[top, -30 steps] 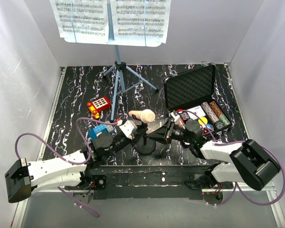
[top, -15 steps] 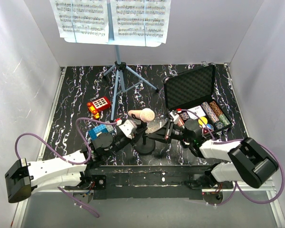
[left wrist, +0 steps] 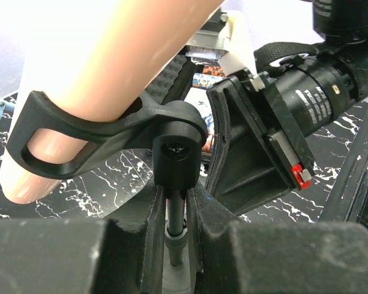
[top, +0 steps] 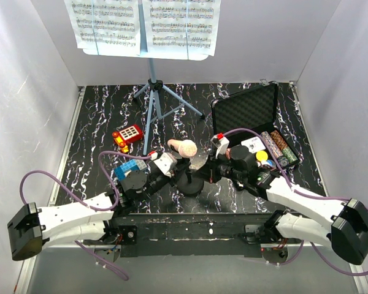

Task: Pack up the instrument practice props
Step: Unscrew the knob on the microphone stand.

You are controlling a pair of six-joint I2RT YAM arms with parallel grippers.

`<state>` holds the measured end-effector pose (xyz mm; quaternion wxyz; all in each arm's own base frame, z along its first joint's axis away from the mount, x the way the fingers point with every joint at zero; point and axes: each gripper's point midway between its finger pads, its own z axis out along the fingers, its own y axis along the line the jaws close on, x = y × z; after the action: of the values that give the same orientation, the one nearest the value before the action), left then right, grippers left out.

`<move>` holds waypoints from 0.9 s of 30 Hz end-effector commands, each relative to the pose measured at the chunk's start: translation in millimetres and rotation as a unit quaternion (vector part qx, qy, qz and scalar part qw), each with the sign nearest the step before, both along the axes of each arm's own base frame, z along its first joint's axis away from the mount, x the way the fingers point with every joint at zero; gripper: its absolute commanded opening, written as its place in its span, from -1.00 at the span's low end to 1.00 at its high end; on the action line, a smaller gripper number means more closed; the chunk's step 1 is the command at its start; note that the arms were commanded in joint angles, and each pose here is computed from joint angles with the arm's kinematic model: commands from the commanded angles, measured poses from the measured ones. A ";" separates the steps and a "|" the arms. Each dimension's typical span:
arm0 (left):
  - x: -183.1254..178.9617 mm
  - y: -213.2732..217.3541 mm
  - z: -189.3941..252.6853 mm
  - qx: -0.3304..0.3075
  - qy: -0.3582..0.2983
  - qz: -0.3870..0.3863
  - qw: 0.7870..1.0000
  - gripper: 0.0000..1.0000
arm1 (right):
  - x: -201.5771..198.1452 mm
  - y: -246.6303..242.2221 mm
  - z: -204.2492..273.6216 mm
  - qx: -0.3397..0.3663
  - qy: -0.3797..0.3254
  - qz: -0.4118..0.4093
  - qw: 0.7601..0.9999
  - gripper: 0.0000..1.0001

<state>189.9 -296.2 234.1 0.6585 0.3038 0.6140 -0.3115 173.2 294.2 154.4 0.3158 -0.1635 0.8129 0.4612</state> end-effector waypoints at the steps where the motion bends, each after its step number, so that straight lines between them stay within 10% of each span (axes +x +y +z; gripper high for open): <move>1: -5.3 -3.4 -30.2 0.055 0.027 -0.015 0.998 -1.00 | 28.6 -16.5 -11.6 -0.107 -0.131 -0.039 0.985 -0.97; 27: -2.4 -11.4 -62.0 0.084 0.055 -0.015 0.995 -1.00 | 63.6 -48.7 -13.2 -0.415 -0.523 -0.135 0.732 -0.97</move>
<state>219.8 -296.8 228.5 0.6682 0.2717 0.6396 -0.2656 204.2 299.8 145.3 0.6336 -0.4211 0.6459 0.0639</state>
